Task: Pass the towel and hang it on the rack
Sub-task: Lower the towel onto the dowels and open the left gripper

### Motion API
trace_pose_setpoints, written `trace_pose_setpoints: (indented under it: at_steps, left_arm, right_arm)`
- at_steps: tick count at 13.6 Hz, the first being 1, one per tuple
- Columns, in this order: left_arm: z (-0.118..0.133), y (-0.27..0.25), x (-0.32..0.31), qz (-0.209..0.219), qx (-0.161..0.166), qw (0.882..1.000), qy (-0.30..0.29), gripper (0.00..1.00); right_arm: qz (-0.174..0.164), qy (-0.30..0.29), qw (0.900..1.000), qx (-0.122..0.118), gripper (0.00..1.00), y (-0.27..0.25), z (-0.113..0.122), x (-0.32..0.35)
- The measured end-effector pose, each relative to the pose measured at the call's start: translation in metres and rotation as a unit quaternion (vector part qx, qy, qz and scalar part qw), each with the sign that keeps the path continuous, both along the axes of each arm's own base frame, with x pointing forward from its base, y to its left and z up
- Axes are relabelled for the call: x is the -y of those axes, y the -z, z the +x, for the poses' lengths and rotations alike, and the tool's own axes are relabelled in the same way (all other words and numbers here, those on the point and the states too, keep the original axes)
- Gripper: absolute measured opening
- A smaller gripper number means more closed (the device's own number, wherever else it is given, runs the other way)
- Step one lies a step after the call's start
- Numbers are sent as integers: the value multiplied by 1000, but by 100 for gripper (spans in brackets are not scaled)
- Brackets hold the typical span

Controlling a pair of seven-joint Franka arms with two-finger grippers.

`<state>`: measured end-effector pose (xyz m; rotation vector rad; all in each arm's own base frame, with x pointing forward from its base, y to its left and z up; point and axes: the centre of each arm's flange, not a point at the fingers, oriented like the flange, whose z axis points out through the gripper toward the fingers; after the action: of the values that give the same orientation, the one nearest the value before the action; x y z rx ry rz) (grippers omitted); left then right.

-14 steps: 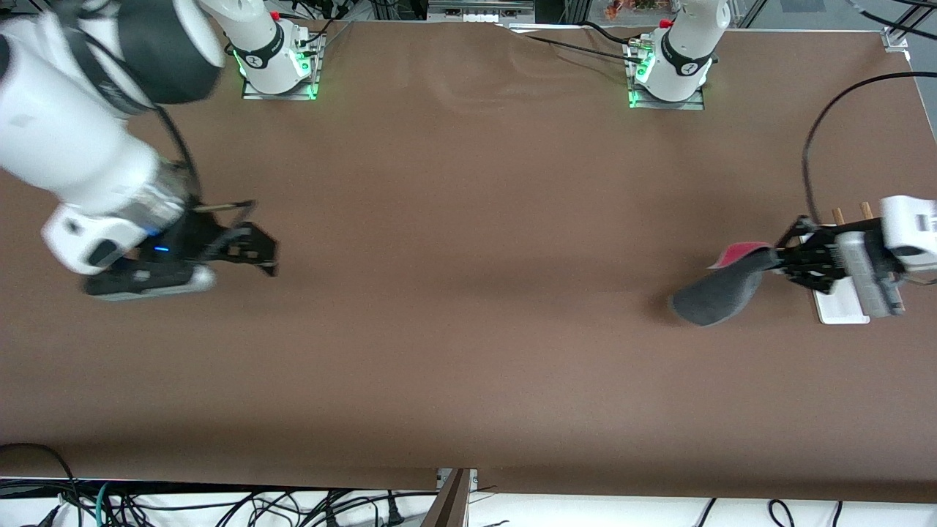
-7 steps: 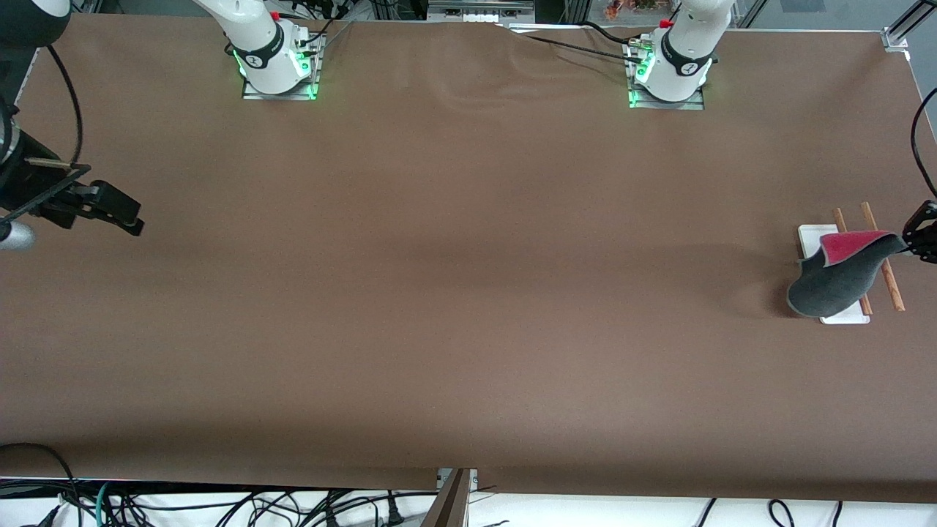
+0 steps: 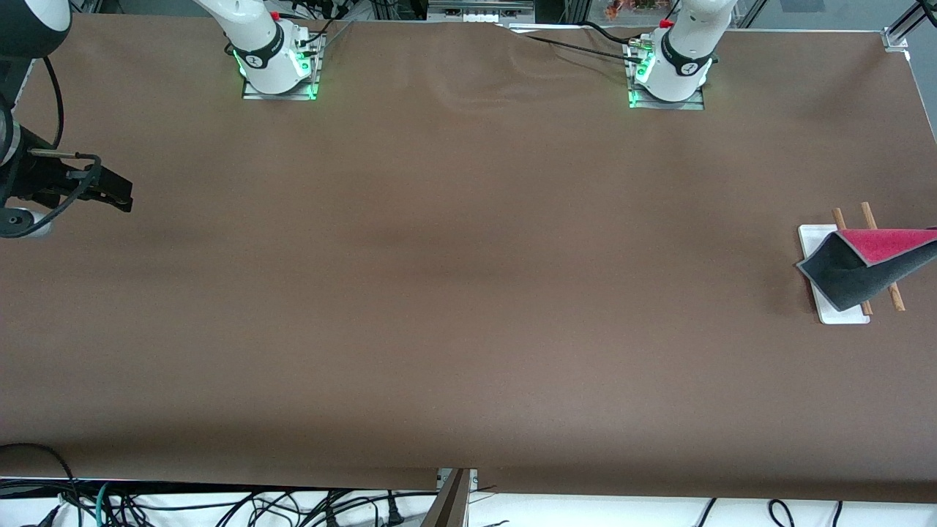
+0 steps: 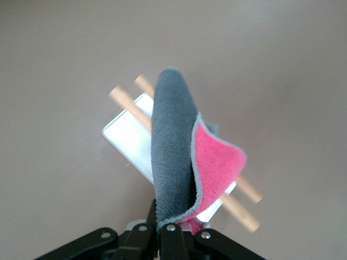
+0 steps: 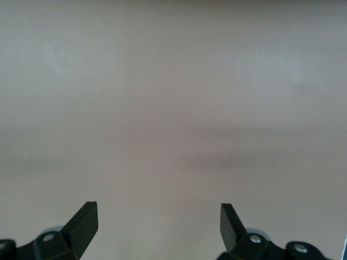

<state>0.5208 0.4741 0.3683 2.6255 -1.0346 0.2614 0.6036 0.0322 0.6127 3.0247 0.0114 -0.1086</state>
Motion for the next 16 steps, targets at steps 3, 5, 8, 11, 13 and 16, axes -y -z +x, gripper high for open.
trace_pose_setpoints:
  at_steps: [3,5,8,11,13,16]
  left_arm:
    - [-2,30,-15,11,6,1000,0,2]
    - [-1,56,-20,12,5,1000,-1,2]
    - [0,73,-23,13,5,1000,-3,2]
    - [1,80,-24,15,6,1000,-5,2]
    - [1,87,-24,13,3,1000,-5,3]
    - [1,97,-24,9,0,1000,-6,27]
  right_arm:
    - [-1,5,1000,-14,100,2,-8,7]
    - [4,9,1000,-22,100,3,-11,20]
    - [11,-5,999,-34,100,9,-14,42]
    - [14,-13,999,-41,100,12,-19,48]
    - [14,-17,999,-42,100,12,-19,44]
    - [15,-21,999,-41,100,12,-19,40]
